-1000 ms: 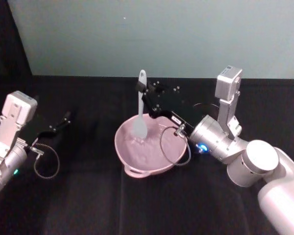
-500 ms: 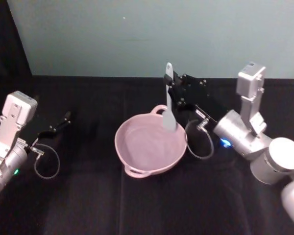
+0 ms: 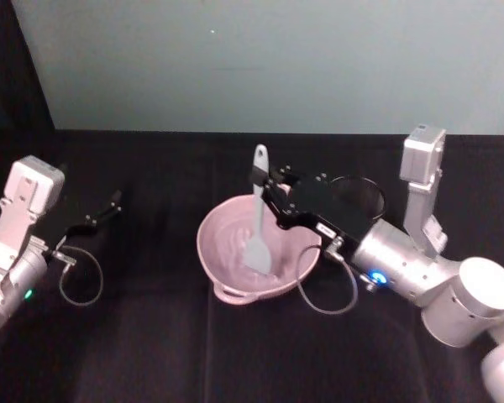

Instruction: Use the one hand to pick up the spoon and stir the clear water in the bowl.

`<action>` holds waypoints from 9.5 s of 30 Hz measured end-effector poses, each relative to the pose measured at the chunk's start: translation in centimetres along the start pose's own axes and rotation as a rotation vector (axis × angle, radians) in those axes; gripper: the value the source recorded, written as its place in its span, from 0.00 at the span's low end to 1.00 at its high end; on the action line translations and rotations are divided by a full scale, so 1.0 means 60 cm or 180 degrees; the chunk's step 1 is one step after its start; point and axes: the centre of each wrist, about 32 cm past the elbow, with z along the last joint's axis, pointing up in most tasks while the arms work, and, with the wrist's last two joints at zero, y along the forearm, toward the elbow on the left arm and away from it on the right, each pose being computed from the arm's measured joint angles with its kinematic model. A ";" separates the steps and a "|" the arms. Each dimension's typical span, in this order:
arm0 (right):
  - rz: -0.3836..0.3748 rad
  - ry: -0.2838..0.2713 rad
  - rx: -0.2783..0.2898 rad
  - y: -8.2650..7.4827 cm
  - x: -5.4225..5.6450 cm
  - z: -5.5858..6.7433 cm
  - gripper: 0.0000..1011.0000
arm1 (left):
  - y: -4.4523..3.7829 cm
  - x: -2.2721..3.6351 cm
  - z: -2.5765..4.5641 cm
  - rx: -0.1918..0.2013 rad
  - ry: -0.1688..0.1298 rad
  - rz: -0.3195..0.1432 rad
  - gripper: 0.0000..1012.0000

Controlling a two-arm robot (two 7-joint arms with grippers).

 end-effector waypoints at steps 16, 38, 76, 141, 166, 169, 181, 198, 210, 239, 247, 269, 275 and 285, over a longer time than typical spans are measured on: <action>-0.0367 -0.0371 0.0374 0.074 0.029 -0.043 0.12 | 0.000 0.0000 0.000 0.0000 0.0000 0.0000 1.00; -0.0091 -0.0219 -0.0007 -0.026 0.012 0.015 0.12 | 0.000 0.0000 0.000 0.0000 0.0000 0.0000 1.00; -0.0302 -0.0421 -0.0091 -0.002 0.036 0.010 0.12 | 0.000 0.0001 0.000 0.0000 0.0000 0.0000 1.00; -0.0095 -0.0052 0.0137 0.063 -0.015 -0.022 0.12 | 0.000 0.0000 0.000 0.0000 0.0000 0.0000 1.00; -0.0518 -0.0473 0.0051 0.013 0.018 0.008 0.12 | 0.000 0.0001 0.000 0.0000 0.0000 0.0000 1.00; -0.0408 -0.0357 0.0014 0.006 0.005 0.008 0.12 | 0.000 0.0000 0.000 0.0000 0.0000 0.0000 1.00; -0.0061 0.0061 0.0095 0.050 -0.024 -0.018 0.12 | 0.000 0.0001 0.000 0.0000 0.0000 0.0000 1.00; -0.0779 -0.0502 0.0260 0.096 0.029 -0.043 0.12 | 0.000 0.0000 0.000 0.0000 0.0000 0.0000 1.00; -0.0709 -0.0448 0.0156 0.031 0.021 -0.008 0.12 | 0.000 0.0000 0.000 0.0000 0.0000 0.0000 1.00; -0.0546 -0.0278 0.0267 0.099 0.015 -0.047 0.12 | 0.000 0.0001 0.000 0.0000 0.0000 0.0000 1.00; -0.0753 -0.0447 0.0282 0.080 0.048 -0.037 0.12 | 0.000 0.0000 0.000 0.0000 0.0000 0.0000 1.00; -0.0039 0.0243 0.0217 0.041 -0.002 -0.026 0.12 | 0.000 0.0000 0.000 0.0000 0.0000 0.0000 1.00; -0.0006 0.0219 0.0254 0.078 0.002 -0.044 0.12 | 0.000 0.0001 0.000 0.0000 0.0000 0.0000 1.00; -0.0337 -0.0131 0.0371 0.109 0.038 -0.064 0.12 | 0.000 0.0000 0.000 0.0000 0.0000 0.0000 1.00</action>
